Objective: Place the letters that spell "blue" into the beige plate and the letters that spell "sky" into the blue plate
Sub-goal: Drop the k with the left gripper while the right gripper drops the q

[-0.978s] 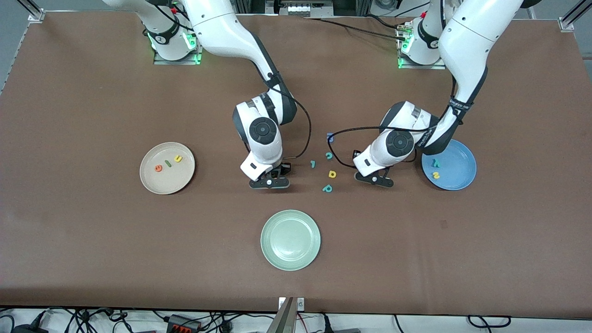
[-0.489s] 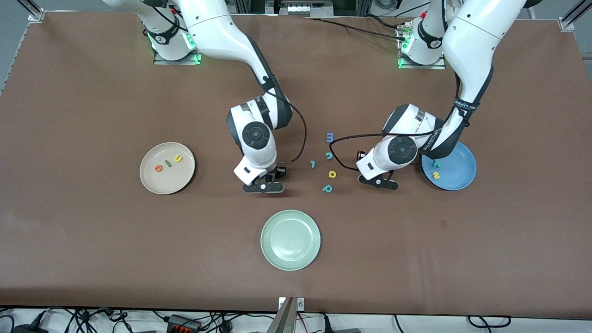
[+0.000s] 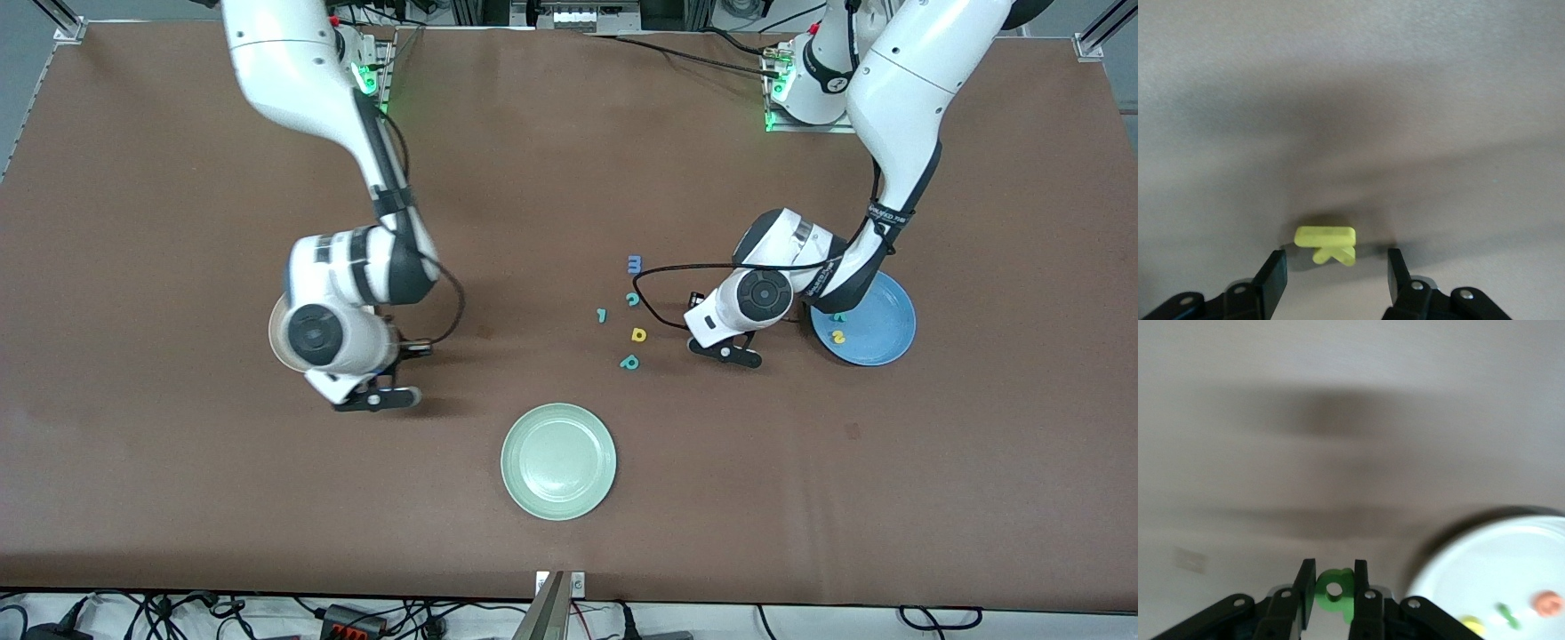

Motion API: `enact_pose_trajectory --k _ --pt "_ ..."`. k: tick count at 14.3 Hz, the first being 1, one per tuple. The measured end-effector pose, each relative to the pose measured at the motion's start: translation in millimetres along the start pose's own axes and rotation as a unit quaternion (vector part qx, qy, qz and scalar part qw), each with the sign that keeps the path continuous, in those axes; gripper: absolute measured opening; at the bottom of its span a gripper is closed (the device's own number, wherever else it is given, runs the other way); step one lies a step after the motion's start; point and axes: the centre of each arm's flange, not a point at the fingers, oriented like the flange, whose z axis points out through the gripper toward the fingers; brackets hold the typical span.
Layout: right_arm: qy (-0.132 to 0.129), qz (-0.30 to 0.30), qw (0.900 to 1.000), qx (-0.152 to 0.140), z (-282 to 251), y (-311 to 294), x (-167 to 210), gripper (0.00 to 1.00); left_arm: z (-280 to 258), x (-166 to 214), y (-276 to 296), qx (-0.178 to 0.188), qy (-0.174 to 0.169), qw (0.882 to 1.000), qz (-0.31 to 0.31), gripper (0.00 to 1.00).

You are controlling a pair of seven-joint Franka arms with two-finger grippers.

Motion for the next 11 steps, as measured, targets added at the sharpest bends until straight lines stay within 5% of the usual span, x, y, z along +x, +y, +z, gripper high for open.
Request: enact_pose_trajectory --k 6,8,11 --pt "-0.084 -0.013 0.996 0.0 57 80 -36 0.26 -3 1 -1 -0.001 0.004 1.0 -0.001 0.52" --pt "-0.094 -0.011 0.996 0.006 59 100 -49 0.26 -5 2 -1 -0.002 0.006 1.0 -0.001 0.3" --pt "-0.079 -0.009 0.997 0.008 58 110 -54 0.26 -6 2 -1 -0.002 0.006 1.0 -0.001 0.27"
